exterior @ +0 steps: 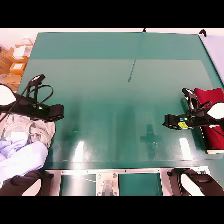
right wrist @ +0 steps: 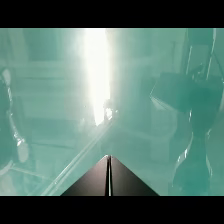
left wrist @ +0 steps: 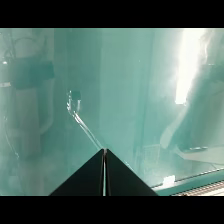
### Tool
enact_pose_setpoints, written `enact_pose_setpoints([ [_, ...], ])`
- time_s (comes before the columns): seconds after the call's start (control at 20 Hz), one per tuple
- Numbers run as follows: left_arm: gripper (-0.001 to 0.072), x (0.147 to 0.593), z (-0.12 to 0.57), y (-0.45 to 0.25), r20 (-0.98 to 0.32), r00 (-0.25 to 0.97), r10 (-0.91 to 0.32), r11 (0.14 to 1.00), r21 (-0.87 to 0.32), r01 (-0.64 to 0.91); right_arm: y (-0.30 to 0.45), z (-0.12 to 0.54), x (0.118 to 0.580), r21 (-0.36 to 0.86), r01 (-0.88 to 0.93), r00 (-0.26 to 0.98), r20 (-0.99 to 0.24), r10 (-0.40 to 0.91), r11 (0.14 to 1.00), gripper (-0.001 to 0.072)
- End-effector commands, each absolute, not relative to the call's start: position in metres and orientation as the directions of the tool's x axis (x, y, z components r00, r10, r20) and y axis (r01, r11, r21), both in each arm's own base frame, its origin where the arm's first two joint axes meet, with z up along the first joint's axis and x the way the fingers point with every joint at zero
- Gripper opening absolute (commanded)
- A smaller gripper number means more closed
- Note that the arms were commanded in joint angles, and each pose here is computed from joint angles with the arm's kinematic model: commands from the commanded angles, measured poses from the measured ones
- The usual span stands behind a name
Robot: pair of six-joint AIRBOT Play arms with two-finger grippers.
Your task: Fold the shirts.
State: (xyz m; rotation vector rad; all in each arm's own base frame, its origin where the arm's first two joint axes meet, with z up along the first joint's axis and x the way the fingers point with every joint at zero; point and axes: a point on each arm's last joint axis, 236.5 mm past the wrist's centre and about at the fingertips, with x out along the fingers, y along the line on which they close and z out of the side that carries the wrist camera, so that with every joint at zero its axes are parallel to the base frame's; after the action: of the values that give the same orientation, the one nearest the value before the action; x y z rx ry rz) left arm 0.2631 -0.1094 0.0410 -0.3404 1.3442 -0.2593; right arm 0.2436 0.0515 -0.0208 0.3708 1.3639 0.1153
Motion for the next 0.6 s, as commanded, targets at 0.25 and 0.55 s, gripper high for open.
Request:
enact_pose_setpoints([
  [0.25,0.0023,0.251,0.033,-0.025,-0.987,0.157,-0.017,0.994,-0.033,-0.101,0.052,-0.021,0.243,0.325,0.133,0.209,-0.933,0.294,0.936,0.001],
  [0.55,0.072,0.273,0.059,0.106,-0.885,0.212,0.415,0.876,0.326,-0.355,0.052,-0.021,0.243,0.325,0.133,0.209,-0.933,0.294,0.936,0.001],
])
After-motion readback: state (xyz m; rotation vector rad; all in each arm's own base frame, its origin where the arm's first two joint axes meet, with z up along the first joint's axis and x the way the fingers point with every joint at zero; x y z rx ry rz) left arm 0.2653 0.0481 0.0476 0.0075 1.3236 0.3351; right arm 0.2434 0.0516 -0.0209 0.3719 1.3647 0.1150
